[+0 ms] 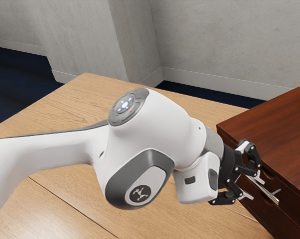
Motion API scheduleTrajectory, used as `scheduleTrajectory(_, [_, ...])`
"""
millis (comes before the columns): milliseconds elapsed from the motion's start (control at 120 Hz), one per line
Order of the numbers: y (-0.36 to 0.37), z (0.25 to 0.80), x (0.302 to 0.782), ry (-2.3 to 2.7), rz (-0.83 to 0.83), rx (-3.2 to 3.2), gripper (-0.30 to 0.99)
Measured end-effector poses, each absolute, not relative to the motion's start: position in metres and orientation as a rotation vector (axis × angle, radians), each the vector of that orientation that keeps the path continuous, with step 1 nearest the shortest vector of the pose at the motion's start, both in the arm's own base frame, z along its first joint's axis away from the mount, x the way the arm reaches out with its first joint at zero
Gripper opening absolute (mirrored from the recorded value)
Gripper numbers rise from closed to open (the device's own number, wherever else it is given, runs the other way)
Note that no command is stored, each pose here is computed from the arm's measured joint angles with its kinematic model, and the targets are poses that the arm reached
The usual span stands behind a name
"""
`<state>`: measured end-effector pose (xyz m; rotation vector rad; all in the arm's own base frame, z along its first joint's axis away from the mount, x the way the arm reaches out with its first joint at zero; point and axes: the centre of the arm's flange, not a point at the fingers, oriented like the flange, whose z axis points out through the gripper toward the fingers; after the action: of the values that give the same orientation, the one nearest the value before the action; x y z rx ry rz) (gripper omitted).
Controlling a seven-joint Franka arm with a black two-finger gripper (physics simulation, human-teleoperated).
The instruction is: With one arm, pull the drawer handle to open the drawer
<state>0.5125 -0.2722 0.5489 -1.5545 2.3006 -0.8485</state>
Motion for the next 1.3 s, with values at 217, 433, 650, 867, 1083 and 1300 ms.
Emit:
scheduleTrajectory(217, [-0.275, 0.543, 0.516, 2.300, -0.831, -1.559, 0.16])
scheduleTrajectory(433, [-0.274, 0.543, 0.517, 2.296, -0.840, -1.573, 0.10])
scheduleTrajectory(650, [-0.270, 0.550, 0.514, 2.292, -0.858, -1.574, 0.06])
scheduleTrajectory(867, [-0.260, 0.553, 0.515, 2.280, -0.865, -1.588, 0.05])
scheduleTrajectory(1083, [-0.260, 0.548, 0.513, 2.287, -0.856, -1.591, 0.06])
scheduleTrajectory(1300, [-0.259, 0.547, 0.508, 2.293, -0.860, -1.596, 0.04])
